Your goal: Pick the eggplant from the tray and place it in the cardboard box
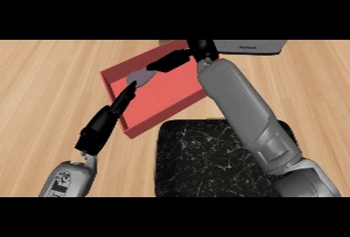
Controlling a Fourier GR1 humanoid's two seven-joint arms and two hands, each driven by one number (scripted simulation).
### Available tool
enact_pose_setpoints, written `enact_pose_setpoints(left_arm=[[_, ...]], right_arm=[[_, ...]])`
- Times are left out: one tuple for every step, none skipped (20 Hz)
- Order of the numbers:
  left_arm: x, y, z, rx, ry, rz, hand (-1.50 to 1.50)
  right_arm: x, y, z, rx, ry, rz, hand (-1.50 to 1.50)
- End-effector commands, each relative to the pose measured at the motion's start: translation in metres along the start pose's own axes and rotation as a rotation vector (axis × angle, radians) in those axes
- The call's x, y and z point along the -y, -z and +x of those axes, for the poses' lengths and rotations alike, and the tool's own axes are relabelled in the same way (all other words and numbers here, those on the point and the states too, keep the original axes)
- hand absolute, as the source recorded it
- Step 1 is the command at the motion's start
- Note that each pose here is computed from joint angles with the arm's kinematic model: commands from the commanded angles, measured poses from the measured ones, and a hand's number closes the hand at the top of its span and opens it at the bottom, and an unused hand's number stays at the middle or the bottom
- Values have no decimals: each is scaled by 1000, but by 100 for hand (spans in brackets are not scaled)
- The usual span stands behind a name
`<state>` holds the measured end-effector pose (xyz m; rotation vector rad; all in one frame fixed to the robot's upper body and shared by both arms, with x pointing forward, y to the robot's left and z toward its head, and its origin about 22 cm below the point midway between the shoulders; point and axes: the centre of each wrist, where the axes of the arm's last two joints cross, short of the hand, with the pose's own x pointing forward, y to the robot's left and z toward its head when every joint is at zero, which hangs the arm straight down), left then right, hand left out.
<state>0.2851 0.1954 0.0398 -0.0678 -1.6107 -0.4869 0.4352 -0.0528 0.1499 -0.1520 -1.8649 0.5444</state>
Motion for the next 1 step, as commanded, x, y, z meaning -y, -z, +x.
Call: enact_pose_setpoints(left_arm=[[-1, -1, 8, 8, 5, 18, 0]], right_arm=[[36, 0, -21, 14, 180, -96, -150]])
